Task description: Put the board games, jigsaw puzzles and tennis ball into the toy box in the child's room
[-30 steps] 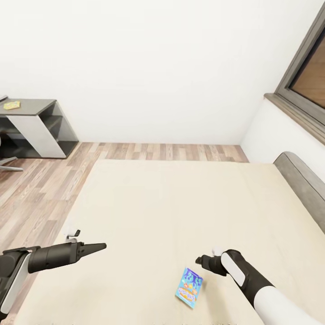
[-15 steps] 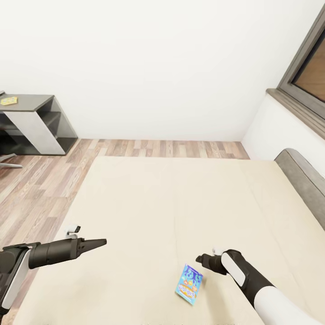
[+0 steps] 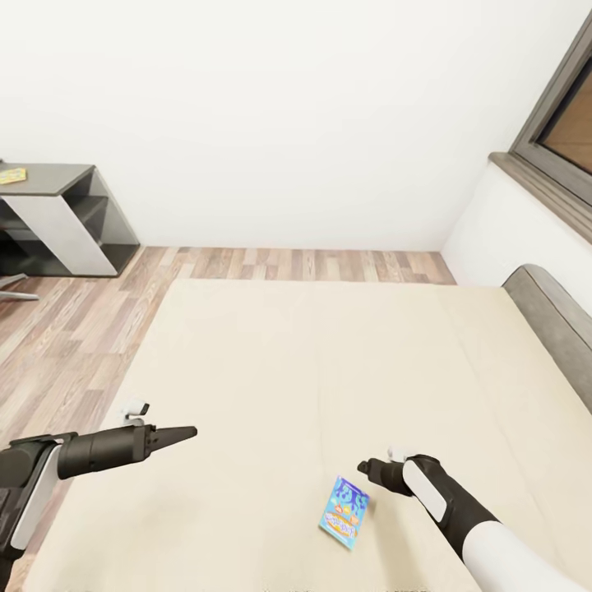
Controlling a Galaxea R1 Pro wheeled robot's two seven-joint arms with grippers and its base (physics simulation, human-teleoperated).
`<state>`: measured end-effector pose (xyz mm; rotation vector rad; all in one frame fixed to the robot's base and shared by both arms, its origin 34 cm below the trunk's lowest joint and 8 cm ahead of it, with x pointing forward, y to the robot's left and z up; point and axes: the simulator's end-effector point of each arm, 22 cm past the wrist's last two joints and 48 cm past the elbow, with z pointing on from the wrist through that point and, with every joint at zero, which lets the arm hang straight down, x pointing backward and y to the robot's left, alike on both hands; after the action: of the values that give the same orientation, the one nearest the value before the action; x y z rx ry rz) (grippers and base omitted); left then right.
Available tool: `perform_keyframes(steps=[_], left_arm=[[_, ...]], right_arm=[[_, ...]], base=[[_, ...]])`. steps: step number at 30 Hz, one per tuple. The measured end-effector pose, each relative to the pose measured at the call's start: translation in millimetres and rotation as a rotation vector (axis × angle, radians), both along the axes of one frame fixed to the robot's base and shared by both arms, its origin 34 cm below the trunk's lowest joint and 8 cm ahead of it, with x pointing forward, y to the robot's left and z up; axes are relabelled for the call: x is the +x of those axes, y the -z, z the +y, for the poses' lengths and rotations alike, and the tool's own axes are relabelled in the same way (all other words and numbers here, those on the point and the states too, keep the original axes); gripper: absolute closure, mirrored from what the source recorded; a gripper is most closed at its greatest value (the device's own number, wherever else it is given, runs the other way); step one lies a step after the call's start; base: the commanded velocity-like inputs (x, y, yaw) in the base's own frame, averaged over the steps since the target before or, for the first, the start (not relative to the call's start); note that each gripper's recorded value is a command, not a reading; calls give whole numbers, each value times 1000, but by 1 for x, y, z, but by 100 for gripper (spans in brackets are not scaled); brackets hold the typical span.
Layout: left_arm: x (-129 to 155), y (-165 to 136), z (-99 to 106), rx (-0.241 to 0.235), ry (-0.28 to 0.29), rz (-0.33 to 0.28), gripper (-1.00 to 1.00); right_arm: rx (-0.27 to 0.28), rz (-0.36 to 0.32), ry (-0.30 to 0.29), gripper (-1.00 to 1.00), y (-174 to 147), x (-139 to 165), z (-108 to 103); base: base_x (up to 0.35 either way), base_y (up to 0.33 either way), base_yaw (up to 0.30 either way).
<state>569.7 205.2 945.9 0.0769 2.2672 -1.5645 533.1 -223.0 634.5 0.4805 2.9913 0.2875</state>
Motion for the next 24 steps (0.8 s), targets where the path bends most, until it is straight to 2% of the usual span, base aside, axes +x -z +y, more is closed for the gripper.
perform_keyframes(steps=[19, 24], left_arm=[[-1, 17, 0, 12, -4, 35, -100], [-1, 25, 2, 30, -11, 46, -100]], right_arm=[[-12, -26, 12, -100, 10, 4, -1], [-12, -24, 11, -100, 13, 3, 0]], base=[[0, 0, 0], [0, 0, 0]])
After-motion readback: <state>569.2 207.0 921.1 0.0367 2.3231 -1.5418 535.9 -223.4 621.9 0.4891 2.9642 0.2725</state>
